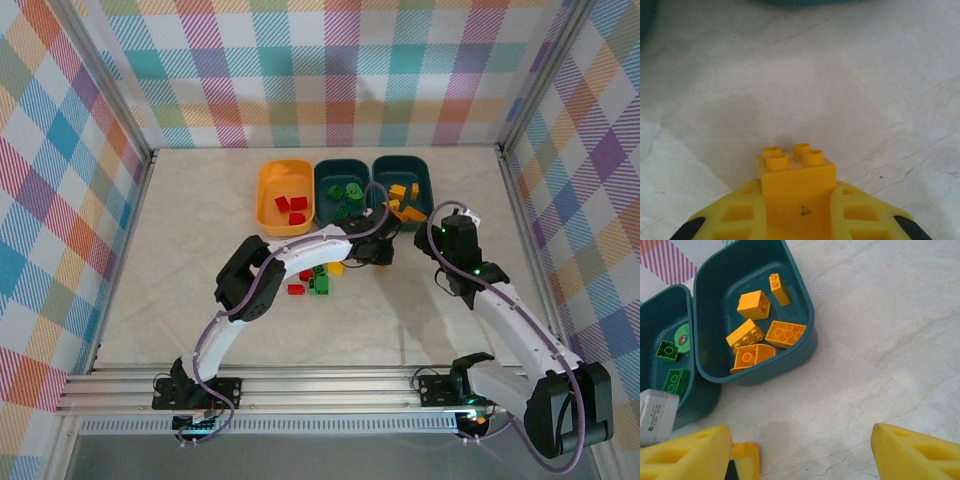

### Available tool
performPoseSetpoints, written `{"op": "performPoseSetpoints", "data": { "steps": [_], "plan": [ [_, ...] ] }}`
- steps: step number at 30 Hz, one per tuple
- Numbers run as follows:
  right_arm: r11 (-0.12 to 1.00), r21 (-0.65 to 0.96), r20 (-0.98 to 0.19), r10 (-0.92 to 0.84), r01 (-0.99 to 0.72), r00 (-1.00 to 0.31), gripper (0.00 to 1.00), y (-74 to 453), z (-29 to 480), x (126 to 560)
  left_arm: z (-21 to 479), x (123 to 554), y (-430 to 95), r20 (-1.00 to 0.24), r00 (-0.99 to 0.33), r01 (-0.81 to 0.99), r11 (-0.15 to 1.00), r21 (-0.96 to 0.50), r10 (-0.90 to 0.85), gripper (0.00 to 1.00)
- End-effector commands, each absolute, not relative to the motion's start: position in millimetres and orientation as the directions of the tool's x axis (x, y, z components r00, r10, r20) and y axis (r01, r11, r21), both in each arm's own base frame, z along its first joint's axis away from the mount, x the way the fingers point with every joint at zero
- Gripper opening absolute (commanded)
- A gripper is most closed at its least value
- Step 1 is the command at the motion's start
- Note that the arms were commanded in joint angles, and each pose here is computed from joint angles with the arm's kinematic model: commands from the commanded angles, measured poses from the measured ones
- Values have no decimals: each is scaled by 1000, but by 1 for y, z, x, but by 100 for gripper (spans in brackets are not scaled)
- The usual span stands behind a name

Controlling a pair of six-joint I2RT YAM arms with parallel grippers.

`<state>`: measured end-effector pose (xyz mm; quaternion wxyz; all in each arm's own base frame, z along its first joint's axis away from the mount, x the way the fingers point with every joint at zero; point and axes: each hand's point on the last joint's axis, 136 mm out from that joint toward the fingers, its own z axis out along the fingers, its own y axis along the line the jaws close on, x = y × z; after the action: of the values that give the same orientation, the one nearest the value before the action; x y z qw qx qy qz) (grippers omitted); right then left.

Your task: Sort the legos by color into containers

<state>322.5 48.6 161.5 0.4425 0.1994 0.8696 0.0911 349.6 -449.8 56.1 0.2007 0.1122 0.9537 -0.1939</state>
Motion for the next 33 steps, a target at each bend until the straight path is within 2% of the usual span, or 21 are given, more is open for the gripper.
{"op": "performPoseSetpoints", "data": {
  "steps": [1,6,12,19,33],
  "plan": [
    [883,369,-750,468,291,-467,73,41,171,323,63,348,-457,-431,-884,333,890,-312,179,19],
    [879,378,-756,474,291,-452,73,38,176,321,70,348,-463,-439,-879,353,875,-330,189,16],
    [872,380,-760,484,307,-434,73,33,179,318,106,363,-477,-524,-831,405,850,-337,188,16],
    [861,392,-772,500,325,-392,73,24,185,312,149,404,-494,-627,-762,457,820,-343,162,17],
    [854,408,-795,506,323,-336,73,11,207,302,166,475,-509,-739,-669,509,773,-377,80,21]
  ]
}}
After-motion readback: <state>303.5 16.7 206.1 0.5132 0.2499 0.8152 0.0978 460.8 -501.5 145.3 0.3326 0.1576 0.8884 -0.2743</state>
